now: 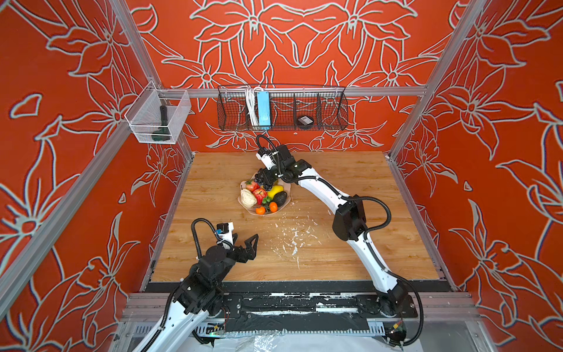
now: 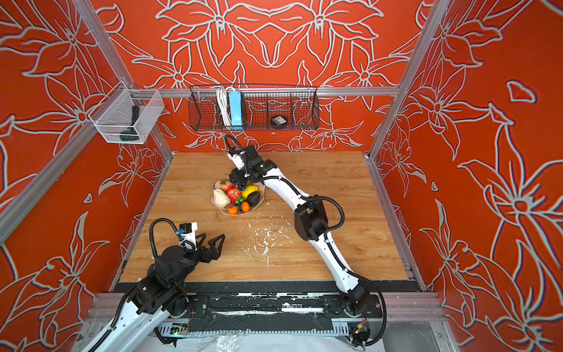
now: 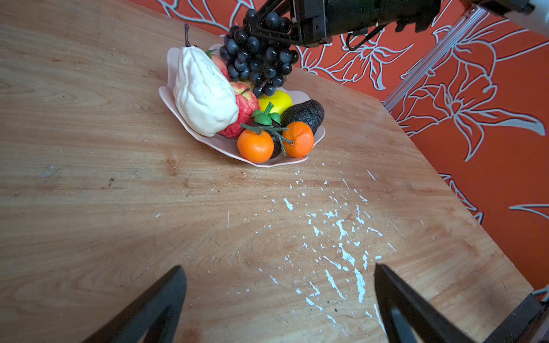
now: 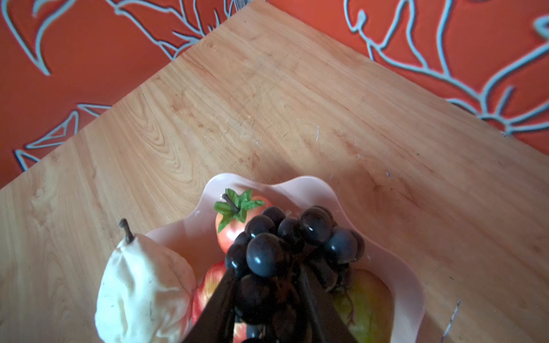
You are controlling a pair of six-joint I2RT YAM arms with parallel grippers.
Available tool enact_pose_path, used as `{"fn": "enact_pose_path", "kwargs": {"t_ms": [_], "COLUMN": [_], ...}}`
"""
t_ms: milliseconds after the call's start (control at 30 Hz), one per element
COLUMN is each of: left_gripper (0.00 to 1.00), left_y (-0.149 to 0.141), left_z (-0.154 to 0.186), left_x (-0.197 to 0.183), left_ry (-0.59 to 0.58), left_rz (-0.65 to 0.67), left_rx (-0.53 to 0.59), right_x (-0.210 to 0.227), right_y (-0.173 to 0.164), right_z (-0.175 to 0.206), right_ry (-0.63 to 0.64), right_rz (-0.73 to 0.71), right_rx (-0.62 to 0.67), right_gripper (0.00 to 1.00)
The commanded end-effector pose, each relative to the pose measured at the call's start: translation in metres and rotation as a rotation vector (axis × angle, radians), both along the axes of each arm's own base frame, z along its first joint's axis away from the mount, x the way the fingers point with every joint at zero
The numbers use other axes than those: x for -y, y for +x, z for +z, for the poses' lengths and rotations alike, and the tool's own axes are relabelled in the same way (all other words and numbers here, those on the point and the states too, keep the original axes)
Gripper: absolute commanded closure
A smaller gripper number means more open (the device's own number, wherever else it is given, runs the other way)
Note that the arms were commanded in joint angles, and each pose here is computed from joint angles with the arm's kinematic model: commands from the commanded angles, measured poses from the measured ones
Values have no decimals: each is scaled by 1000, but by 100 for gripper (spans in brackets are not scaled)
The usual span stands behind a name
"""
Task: Arrange fruit in a fruit bowl
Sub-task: Place the fruits in the fruit bowl.
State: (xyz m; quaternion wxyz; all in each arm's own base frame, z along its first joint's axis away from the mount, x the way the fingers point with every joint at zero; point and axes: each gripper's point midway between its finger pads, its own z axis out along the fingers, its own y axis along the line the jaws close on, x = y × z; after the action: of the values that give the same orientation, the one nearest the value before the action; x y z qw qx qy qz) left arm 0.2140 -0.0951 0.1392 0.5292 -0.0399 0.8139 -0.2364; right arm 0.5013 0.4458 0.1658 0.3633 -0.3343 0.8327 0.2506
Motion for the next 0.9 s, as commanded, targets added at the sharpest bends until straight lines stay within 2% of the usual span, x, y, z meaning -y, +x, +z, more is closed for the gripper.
{"fn": "enact_pose_path", "kwargs": {"t_ms": [0,233,533,867], "left_gripper": [2,2,2,2], "left_y": [3,3,3,3], "left_z": [-1,-2,-1,-1], "left_x": [0,0,0,-1], "left_ry": [5,6,7,9], "left_rz": [4,5,5,7], "left_rx": [10,6,8,9], "right_x": [11,16,22,30], "right_y": [-9,-13,-16,-23], "right_z": [32,31,29,39], "right_ry": [-4,-14,-26,-20], "right_rz": [29,26,16,1], "right_rx": [30,10,10,12], "right_gripper": [64,62,46,38]}}
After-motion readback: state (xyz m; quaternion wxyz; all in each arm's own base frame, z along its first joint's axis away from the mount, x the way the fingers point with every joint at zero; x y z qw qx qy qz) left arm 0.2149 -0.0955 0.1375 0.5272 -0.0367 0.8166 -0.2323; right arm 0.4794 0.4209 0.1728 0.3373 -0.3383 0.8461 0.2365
